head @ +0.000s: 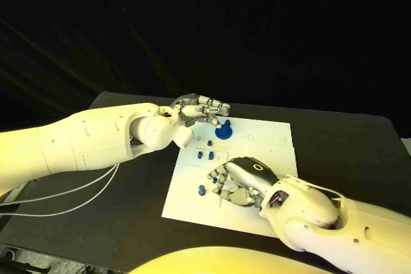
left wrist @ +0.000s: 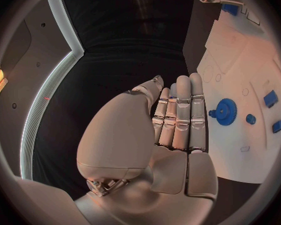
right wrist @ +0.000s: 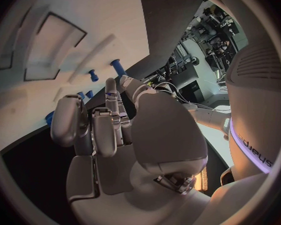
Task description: Assemble the parts on the task board
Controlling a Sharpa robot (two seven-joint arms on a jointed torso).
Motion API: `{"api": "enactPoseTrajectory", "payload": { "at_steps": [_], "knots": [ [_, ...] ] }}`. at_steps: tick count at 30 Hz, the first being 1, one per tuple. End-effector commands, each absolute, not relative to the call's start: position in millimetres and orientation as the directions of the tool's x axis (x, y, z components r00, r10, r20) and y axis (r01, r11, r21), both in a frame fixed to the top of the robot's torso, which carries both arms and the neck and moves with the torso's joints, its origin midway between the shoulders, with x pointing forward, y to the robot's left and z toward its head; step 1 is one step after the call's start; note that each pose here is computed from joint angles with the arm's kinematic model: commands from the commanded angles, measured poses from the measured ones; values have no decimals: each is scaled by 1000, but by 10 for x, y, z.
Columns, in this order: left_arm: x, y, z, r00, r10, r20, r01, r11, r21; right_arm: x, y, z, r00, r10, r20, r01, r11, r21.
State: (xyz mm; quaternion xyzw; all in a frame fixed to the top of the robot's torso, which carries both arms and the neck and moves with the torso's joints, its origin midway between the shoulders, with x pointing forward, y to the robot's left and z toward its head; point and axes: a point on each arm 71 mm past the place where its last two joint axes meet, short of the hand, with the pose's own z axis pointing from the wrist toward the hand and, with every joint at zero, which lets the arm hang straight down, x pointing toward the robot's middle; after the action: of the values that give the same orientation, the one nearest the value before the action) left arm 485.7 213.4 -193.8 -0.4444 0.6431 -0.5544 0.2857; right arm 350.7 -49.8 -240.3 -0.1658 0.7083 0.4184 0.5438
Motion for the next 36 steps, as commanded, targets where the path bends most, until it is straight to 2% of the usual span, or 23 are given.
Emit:
{"api": "enactPoseTrajectory", "payload": {
  "at_steps": [1,4,7,11,18,24,36],
  "knots": [
    [4853,2129,-1929,-458,-880,127,-251,-9,-968,3570,-720,-2245,-368,368,-854,-631,575,520],
    [4855,2148,-1932,-454,-882,126,-251,-8,-968,3635,-1004,-2180,-402,413,-817,-547,607,576],
    [4854,2165,-1936,-451,-884,124,-251,-8,-968,3668,-1299,-2180,-455,397,-797,-450,670,591],
    [4852,2191,-1945,-445,-887,121,-251,-6,-968,3660,-1631,-2192,-485,362,-797,-359,748,558],
    [4843,2232,-1967,-438,-891,118,-254,-4,-967,3592,-2082,-2191,-443,322,-836,-249,852,460],
    [4838,2252,-1975,-436,-892,118,-255,-3,-967,3539,-2198,-2257,-414,290,-863,-216,889,403],
    [4831,2293,-1980,-431,-895,116,-257,-1,-966,3531,-2106,-2461,-410,261,-874,-188,913,361]
  ]
}}
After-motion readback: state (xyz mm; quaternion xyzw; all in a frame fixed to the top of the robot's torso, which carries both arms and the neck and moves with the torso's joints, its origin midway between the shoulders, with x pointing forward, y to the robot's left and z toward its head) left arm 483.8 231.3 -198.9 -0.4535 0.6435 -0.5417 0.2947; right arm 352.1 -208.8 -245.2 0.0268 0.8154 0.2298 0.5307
